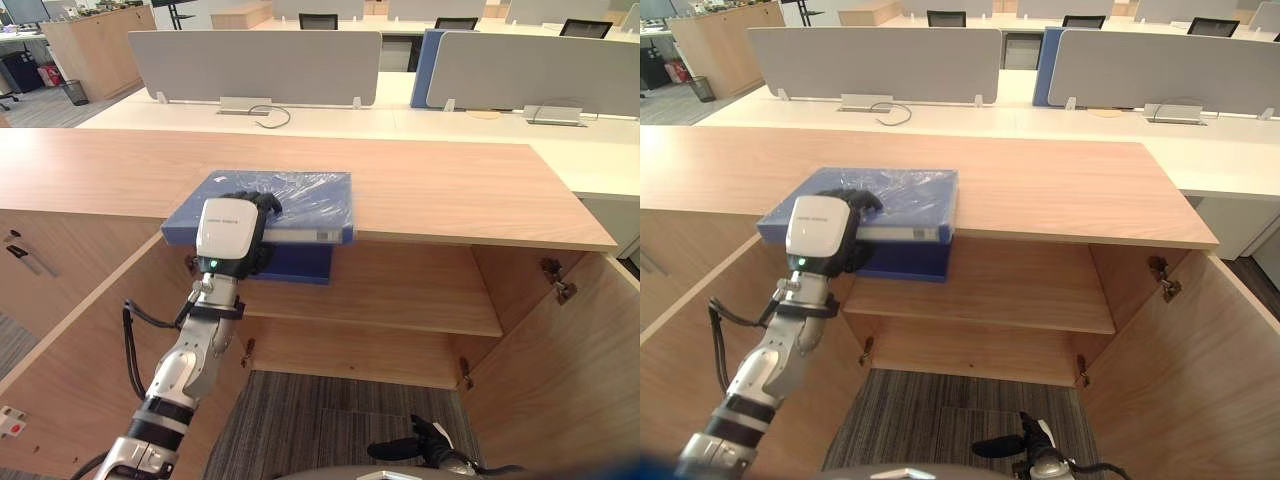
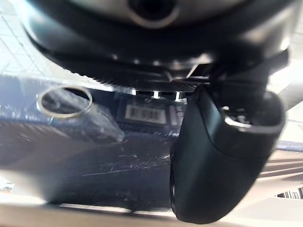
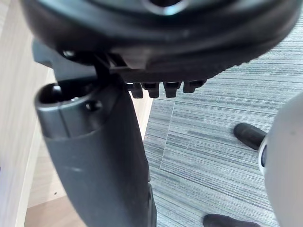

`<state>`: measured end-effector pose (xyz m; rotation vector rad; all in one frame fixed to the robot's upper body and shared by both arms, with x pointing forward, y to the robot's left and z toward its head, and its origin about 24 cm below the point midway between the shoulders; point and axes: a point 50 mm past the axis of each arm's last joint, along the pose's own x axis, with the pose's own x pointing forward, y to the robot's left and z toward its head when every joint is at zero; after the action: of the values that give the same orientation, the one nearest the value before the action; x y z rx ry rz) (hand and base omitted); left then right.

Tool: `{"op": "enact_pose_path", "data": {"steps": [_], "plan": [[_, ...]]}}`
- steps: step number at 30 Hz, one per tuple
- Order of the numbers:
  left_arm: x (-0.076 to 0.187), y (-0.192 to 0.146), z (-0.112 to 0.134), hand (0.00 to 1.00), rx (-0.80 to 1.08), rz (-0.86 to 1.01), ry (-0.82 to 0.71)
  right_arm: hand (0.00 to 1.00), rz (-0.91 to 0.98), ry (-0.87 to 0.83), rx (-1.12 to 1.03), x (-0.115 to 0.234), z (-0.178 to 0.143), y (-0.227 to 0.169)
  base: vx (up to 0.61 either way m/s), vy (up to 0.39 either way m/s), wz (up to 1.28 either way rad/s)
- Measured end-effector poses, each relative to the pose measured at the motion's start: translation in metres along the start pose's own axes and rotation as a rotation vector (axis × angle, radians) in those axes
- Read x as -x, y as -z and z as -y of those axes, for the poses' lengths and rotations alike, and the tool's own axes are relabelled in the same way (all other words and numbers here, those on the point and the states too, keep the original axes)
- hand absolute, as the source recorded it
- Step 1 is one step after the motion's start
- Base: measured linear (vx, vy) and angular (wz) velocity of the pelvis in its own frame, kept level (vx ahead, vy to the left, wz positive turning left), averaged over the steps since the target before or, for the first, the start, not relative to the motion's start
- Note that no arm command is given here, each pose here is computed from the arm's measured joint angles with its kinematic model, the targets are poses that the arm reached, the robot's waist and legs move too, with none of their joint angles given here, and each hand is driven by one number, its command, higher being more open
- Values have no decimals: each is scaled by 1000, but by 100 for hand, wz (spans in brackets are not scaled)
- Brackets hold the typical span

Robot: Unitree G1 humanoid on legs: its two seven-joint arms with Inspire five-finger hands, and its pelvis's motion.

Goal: Walk over to the cabinet, pick up the folder, carry it to the office cabinet, place the folder inside the office cabinet, then close the office cabinet door

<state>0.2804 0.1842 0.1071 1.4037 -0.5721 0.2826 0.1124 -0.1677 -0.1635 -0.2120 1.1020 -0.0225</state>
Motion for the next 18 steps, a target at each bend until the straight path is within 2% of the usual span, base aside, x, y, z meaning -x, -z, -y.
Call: {"op": "enact_pose_path", "data": {"steps": [7,10,12,13,15,18], "plan": [[-8,-11,-13,0,28,37,-56,100,-12,7,3,0,3,4,0,0,0],[2,-33,-28,0,166,60,-91,100,-22,14,-12,1,5,6,3,10,0],[13,-59,-46,0,426,92,-135,100,-45,21,-32,1,7,11,0,0,0],[16,-65,-51,0,499,102,-141,100,-53,22,-34,1,7,12,0,0,0],[24,-80,-64,0,813,134,-133,100,-60,18,-33,1,8,14,0,0,0],[28,-77,-65,0,1059,100,-100,100,-63,16,-31,1,11,14,0,0,0]]}}
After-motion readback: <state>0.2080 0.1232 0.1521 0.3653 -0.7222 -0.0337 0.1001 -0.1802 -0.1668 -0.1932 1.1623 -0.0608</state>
